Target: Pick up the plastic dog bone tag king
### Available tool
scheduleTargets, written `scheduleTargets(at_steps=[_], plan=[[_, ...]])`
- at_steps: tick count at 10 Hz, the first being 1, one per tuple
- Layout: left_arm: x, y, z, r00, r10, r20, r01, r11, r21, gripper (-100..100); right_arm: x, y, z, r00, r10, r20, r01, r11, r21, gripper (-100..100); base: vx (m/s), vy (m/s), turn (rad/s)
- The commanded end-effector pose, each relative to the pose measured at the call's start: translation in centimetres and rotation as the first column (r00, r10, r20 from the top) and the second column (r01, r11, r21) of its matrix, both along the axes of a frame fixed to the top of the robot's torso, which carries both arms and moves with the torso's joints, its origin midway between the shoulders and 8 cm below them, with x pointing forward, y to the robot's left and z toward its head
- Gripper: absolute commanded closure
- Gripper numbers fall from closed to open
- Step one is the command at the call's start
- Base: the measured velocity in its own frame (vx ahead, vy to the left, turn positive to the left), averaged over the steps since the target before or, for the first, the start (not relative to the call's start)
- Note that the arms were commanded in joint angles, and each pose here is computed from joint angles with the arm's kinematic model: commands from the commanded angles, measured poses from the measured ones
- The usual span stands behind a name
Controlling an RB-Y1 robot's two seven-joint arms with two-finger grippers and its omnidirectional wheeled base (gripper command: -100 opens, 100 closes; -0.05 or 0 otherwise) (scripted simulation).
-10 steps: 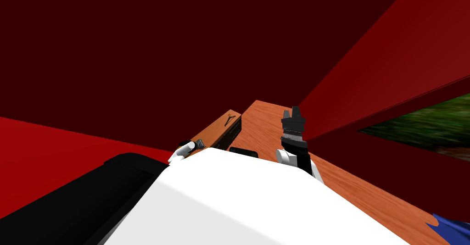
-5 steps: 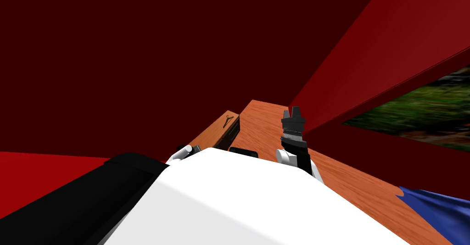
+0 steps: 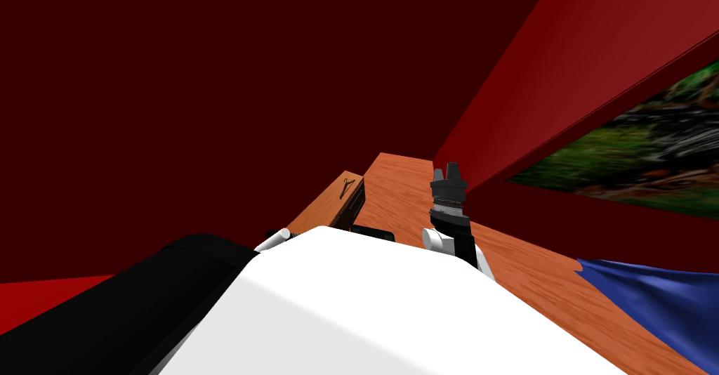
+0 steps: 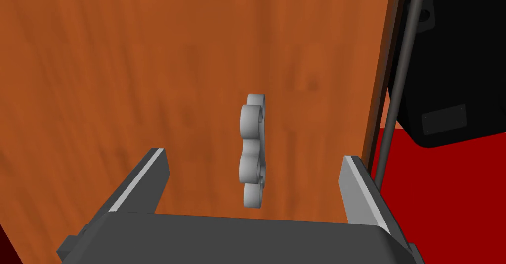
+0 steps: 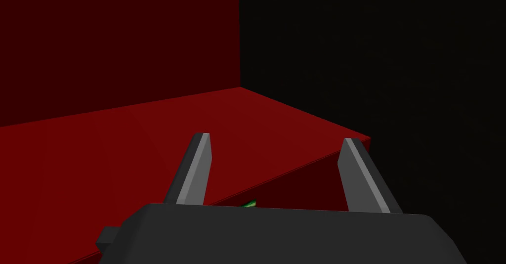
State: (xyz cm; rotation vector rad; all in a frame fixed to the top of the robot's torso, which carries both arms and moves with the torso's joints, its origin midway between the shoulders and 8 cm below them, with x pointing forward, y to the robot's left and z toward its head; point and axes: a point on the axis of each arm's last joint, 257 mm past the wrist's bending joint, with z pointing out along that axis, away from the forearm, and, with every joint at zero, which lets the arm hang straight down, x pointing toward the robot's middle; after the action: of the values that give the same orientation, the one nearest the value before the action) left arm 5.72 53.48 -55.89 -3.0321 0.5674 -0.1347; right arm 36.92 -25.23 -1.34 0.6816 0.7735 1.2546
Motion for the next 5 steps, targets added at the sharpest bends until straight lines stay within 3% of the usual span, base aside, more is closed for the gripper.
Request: scheduleTargets(at_steps=[1, 2, 3, 5], plan=[[0.0, 0.0, 0.0, 1.0, 0.0, 0.0, 0.0, 1.0, 0.0, -100, 0.0, 0.0, 0.0, 1.0, 0.0, 0.0, 0.0, 1.0, 0.0, 0, 0.001, 0.026, -0.02], [-0.2, 0.0, 0.0, 1.0, 0.003, -0.003, -0.003, 1.0, -0.003, 0, 0.0, 0.0, 0.0, 1.0, 0.0, 0.0, 0.0, 1.0, 0.0, 0, 0.0, 0.006, 0.002], [0.2, -0.7, -0.9, 1.0, 0.0, 0.003, 0.0, 1.0, -0.001, -100, 0.0, 0.0, 0.0, 1.0, 0.0, 0.0, 0.0, 1.0, 0.0, 0, -0.007, 0.029, 0.024], [0.7, -1.7, -2.0, 1.0, -0.005, 0.01, 0.005, 1.0, 0.001, -100, 0.0, 0.0, 0.0, 1.0, 0.0, 0.0, 0.0, 1.0, 0.0, 0, -0.009, 0.05, 0.016]])
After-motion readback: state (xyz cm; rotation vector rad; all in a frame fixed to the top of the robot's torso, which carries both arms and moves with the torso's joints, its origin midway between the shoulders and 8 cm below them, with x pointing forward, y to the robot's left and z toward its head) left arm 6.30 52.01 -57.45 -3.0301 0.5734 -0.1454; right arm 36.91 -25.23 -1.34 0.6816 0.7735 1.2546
